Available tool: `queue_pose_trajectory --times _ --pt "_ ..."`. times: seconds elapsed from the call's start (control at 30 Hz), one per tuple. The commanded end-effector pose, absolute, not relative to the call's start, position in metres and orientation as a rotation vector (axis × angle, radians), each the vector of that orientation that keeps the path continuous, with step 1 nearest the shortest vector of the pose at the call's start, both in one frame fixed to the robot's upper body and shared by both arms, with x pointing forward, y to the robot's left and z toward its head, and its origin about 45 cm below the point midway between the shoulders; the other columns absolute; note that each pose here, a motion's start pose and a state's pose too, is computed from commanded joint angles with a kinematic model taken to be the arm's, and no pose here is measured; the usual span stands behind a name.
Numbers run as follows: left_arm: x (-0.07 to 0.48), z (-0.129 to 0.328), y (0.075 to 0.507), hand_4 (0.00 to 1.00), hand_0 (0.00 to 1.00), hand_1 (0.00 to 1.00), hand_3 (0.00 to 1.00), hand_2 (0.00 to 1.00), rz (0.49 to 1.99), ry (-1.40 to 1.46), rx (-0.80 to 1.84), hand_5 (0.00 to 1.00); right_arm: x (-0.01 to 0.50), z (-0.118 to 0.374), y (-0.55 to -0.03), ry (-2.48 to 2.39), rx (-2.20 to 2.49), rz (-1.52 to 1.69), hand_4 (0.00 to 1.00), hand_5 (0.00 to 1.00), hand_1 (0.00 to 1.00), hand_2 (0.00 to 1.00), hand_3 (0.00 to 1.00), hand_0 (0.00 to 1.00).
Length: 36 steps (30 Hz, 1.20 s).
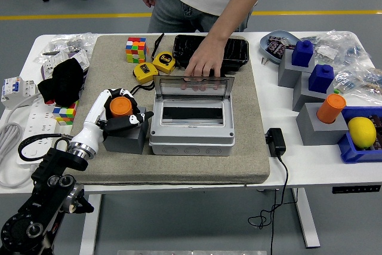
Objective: Fetch the battery,place it into the box,close the lid of the box
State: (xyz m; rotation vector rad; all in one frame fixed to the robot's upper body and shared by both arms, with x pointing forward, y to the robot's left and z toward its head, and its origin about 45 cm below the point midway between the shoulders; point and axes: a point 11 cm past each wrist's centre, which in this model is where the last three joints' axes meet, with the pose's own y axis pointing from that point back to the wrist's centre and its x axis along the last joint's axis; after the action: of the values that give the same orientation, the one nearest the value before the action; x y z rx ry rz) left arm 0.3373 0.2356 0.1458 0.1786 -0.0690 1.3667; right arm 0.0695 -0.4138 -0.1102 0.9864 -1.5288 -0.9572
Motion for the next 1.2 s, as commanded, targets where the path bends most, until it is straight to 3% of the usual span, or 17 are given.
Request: queue_pose_trajectory --times 0.1,0.13,0.3,0.33,0.5,0.53,0.7,0.73,0.93,1.2 --pt "0.338 0.146 0.236 0.998 0.190 0.249 0.196 0.205 1.374 -0.083 0.188 0.002 0.069 -0.110 -0.414 -1.529 0.986 -0.957 0.998 0.899 0.648 0.665 0.690 0.722" --pt "0.338 0.146 0.237 0.998 0.154 0.187 0.170 0.161 1.377 -0.086 0.190 0.002 0.069 -0.110 -0.414 -1.528 0.986 -0.958 0.998 0.901 0.648 0.665 0.691 0.720" --pt "0.338 0.146 0.237 0.998 0.154 0.187 0.170 0.161 1.392 -0.092 0.188 0.002 0.069 -0.110 -0.413 -1.527 0.987 -0.958 0.998 0.901 0.648 0.665 0.691 0.720" --pt "0.338 0.146 0.237 0.998 0.117 0.115 0.108 0.117 1.394 -0.092 0.188 0.002 0.069 -0.110 -0.413 -1.527 0.987 -0.958 0.998 0.900 0.647 0.665 0.692 0.720" --pt "0.338 0.146 0.237 0.998 0.117 0.115 0.108 0.117 1.401 -0.092 0.182 0.002 0.070 -0.110 -0.414 -1.527 0.987 -0.957 0.998 0.900 0.647 0.665 0.692 0.720" --pt "0.338 0.147 0.237 0.998 0.114 0.075 0.084 0.089 1.405 -0.093 0.179 0.002 0.070 -0.110 -0.414 -1.527 0.987 -0.957 0.998 0.901 0.648 0.665 0.693 0.720" --pt "0.339 0.150 0.236 0.998 0.114 0.075 0.084 0.089 1.421 -0.095 0.157 0.002 0.069 -0.110 -0.414 -1.526 0.986 -0.957 0.998 0.901 0.648 0.665 0.693 0.720" --pt "0.339 0.150 0.235 0.998 0.090 0.034 0.061 0.065 1.421 -0.096 0.154 0.002 0.069 -0.110 -0.414 -1.525 0.986 -0.957 0.998 0.902 0.648 0.665 0.693 0.720" --pt "0.340 0.153 0.233 0.998 0.062 0.002 0.044 0.051 1.431 -0.104 0.139 0.002 0.068 -0.110 -0.413 -1.525 0.986 -0.958 0.998 0.904 0.647 0.665 0.694 0.721" --pt "0.344 0.160 0.233 0.998 0.051 0.002 0.030 0.035 1.463 -0.105 0.099 0.002 0.068 -0.110 -0.414 -1.526 0.983 -0.960 0.998 0.904 0.648 0.665 0.695 0.720"
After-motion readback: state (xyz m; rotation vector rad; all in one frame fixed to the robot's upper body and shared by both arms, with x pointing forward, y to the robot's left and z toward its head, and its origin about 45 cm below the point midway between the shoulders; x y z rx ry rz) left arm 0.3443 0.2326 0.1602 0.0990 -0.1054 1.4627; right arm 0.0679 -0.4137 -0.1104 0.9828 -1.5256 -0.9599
